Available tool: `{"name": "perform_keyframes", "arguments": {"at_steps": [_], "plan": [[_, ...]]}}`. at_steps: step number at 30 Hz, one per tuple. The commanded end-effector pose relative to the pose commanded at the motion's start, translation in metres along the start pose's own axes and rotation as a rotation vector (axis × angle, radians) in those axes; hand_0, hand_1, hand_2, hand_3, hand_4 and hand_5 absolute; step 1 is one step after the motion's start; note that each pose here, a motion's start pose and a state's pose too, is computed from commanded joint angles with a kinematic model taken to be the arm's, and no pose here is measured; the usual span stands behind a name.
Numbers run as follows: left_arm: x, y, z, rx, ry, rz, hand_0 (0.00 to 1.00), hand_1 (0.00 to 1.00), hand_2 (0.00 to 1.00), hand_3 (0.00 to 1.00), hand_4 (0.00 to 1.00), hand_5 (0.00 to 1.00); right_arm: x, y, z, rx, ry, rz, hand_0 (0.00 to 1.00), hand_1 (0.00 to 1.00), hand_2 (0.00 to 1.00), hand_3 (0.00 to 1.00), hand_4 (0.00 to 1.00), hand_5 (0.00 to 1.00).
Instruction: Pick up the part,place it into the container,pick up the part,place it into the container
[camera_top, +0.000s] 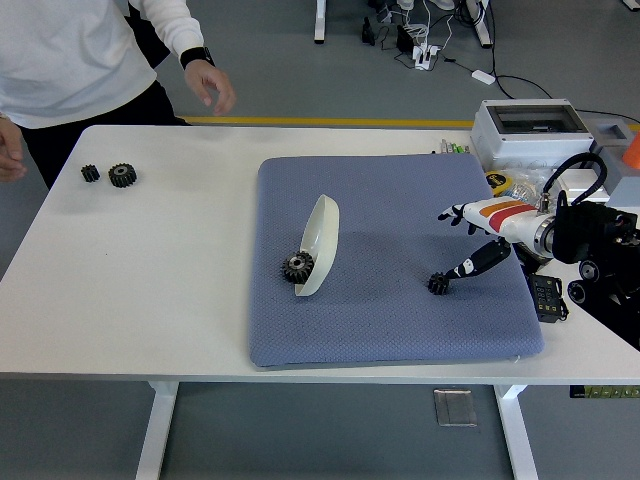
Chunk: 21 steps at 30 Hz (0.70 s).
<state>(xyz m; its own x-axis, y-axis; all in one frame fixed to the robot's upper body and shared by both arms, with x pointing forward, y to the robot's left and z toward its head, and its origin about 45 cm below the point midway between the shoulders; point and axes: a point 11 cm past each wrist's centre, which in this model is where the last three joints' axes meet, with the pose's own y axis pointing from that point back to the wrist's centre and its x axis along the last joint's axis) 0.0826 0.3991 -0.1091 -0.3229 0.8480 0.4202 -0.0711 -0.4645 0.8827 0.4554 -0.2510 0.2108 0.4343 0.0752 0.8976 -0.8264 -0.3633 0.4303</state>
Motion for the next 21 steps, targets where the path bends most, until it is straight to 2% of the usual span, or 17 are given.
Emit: {"name": "perform_keyframes", "arguments": {"at_steps": [7, 9, 10, 15, 16, 21], "plan": [[0.000, 0.000, 0.000, -0.001, 0.002, -0.002, 0.620, 0.588, 0.649, 0.560, 0.645, 0.566, -0.008, 0.001, -0.011, 0.040, 0.006, -0.015, 0.475, 0.596, 0.761, 0.866, 0.998, 0.452], [0.001, 0.000, 0.001, -0.002, -0.001, -0.001, 0.620, 0.588, 0.649, 0.560, 0.645, 0.566, -0.010, 0.000, -0.016, 0.057, 0.004, -0.014, 0.475, 0.596, 0.761, 0.866, 0.998, 0.452], [0.001, 0.000, 0.001, -0.001, -0.003, -0.002, 0.620, 0.586, 0.645, 0.558, 0.644, 0.566, -0.012, -0.001, -0.019, 0.064, 0.003, -0.016, 0.435, 0.571, 0.739, 0.834, 0.978, 0.452], [0.000, 0.000, 0.000, 0.001, -0.009, -0.003, 0.620, 0.586, 0.645, 0.558, 0.644, 0.566, -0.022, -0.007, -0.026, 0.077, -0.001, -0.014, 0.435, 0.571, 0.739, 0.834, 0.978, 0.452], [0.000, 0.000, 0.000, 0.001, -0.010, -0.004, 0.619, 0.585, 0.645, 0.557, 0.643, 0.569, -0.023, -0.007, -0.026, 0.075, 0.000, -0.014, 0.411, 0.541, 0.701, 0.693, 0.904, 0.430], [0.001, 0.000, -0.001, 0.002, -0.011, -0.004, 0.619, 0.585, 0.645, 0.557, 0.643, 0.569, -0.031, -0.008, -0.023, 0.061, 0.017, -0.011, 0.411, 0.541, 0.701, 0.693, 0.904, 0.430]]}}
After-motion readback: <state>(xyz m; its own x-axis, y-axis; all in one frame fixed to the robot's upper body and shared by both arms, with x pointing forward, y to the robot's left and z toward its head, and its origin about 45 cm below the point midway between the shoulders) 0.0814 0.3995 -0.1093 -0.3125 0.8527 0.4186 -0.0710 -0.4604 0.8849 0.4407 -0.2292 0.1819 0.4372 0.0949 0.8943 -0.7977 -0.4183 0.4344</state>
